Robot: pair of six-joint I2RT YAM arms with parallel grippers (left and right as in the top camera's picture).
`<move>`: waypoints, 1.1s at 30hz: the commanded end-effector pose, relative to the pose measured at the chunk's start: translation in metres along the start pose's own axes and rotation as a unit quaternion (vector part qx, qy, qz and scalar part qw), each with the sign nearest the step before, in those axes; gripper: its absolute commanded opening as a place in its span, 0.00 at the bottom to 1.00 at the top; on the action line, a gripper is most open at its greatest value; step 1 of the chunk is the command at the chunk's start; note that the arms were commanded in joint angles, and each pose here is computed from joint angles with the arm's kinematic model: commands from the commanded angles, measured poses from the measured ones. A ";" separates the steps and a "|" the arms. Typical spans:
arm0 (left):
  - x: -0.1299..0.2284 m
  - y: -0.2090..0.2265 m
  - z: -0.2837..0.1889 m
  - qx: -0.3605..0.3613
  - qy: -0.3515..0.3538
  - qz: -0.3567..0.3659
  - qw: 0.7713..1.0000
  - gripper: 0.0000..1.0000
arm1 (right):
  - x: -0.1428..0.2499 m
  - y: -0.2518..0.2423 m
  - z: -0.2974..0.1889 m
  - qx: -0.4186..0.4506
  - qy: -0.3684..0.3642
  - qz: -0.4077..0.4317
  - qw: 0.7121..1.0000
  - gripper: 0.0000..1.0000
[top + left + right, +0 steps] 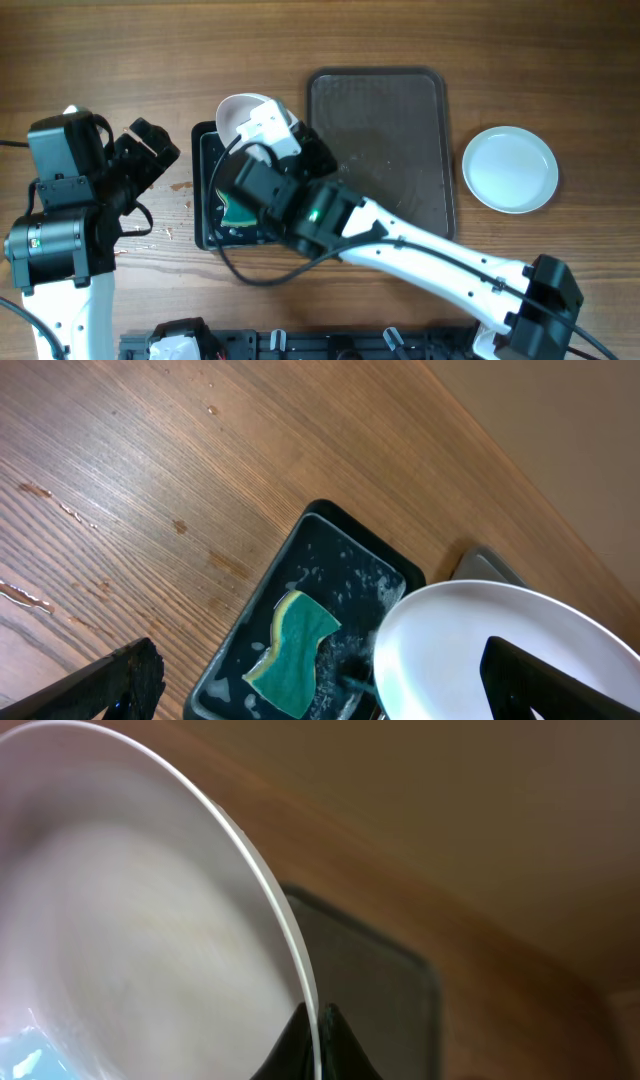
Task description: Clean dirty plates on tray and stack at the side
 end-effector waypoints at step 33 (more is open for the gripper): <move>-0.003 -0.002 -0.003 0.004 -0.005 -0.003 1.000 1.00 | -0.018 -0.002 -0.057 0.108 -0.052 -0.066 0.991 0.04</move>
Point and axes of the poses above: each gripper's point midway between its finger pads, its own z axis out along the fingers, its own y axis along the line the jaws close on, x = y × z, the point moved 3 cm from there along -z, back along the fingers, and after that the axes turned 12 degrees about -z, right-handed, at the moved point
